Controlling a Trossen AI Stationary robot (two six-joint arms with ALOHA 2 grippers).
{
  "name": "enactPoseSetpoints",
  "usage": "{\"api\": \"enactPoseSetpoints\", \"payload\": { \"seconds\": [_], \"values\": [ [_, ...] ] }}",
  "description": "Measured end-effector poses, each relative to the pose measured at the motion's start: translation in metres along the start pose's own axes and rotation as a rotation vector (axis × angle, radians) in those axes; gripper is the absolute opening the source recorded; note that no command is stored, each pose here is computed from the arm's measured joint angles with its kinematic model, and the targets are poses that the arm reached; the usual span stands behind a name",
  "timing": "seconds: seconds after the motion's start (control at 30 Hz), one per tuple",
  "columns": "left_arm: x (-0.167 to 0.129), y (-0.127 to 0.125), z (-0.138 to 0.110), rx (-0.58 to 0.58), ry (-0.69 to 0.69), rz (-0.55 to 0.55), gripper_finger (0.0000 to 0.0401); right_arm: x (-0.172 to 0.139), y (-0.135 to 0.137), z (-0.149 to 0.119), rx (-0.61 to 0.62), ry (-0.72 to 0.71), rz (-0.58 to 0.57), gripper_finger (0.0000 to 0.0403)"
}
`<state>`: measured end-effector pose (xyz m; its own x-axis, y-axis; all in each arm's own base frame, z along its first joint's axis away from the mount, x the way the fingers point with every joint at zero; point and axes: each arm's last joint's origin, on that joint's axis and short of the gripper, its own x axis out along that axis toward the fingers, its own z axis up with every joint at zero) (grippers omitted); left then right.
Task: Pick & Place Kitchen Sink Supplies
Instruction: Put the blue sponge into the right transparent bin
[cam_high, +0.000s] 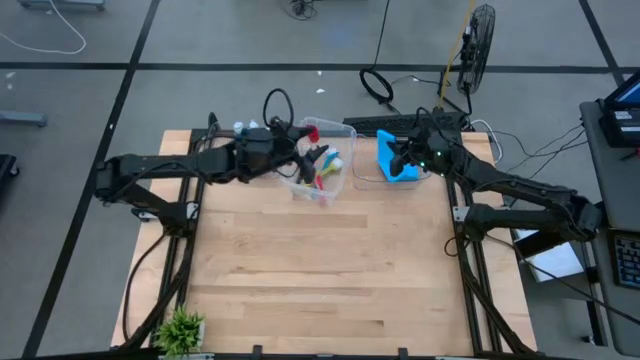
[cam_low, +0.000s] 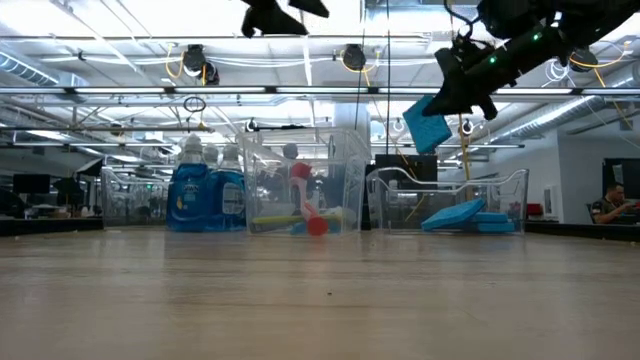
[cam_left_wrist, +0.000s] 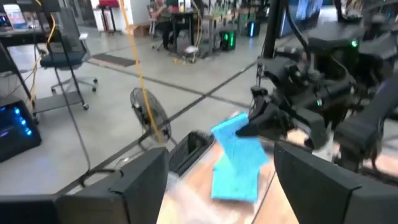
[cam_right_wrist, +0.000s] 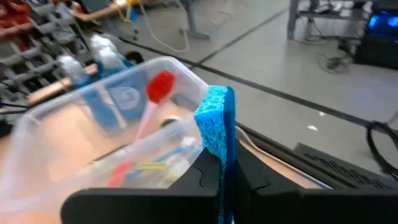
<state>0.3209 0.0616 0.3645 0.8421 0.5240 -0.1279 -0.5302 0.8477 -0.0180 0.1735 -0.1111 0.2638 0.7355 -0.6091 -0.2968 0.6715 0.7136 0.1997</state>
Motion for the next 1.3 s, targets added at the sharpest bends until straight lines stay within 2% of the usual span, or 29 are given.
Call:
{"api": "enactPoseSetpoints", "payload": {
  "seconds": [0.13,0.37,0.7,0.93,1.1,1.3],
  "values": [
    [-0.019,0.008,0.002,0.038,0.095,0.011,0.0298,0.008,-0.009,-0.005,0.001,0.047,-0.050,0.0000],
    [-0.045,0.020,0.010,0.053,0.144,0.019,0.0291,0.033,-0.021,-0.020,0.027,0.149,-0.115,0.0000],
    [-0.065,0.026,0.016,0.059,0.160,-0.009,0.0298,0.049,-0.023,-0.033,0.041,0.231,-0.055,0.0001],
    [-0.074,0.032,0.000,0.016,0.136,-0.014,0.0299,0.057,-0.024,-0.041,0.044,0.281,-0.040,0.0002],
    [-0.091,0.040,-0.018,-0.035,0.064,-0.043,0.0299,0.061,-0.025,-0.052,0.056,0.319,-0.034,0.0003],
    [-0.114,0.049,-0.036,-0.083,0.017,-0.058,0.0297,0.062,-0.026,-0.052,0.049,0.309,-0.032,0.0003]
  ]
}}
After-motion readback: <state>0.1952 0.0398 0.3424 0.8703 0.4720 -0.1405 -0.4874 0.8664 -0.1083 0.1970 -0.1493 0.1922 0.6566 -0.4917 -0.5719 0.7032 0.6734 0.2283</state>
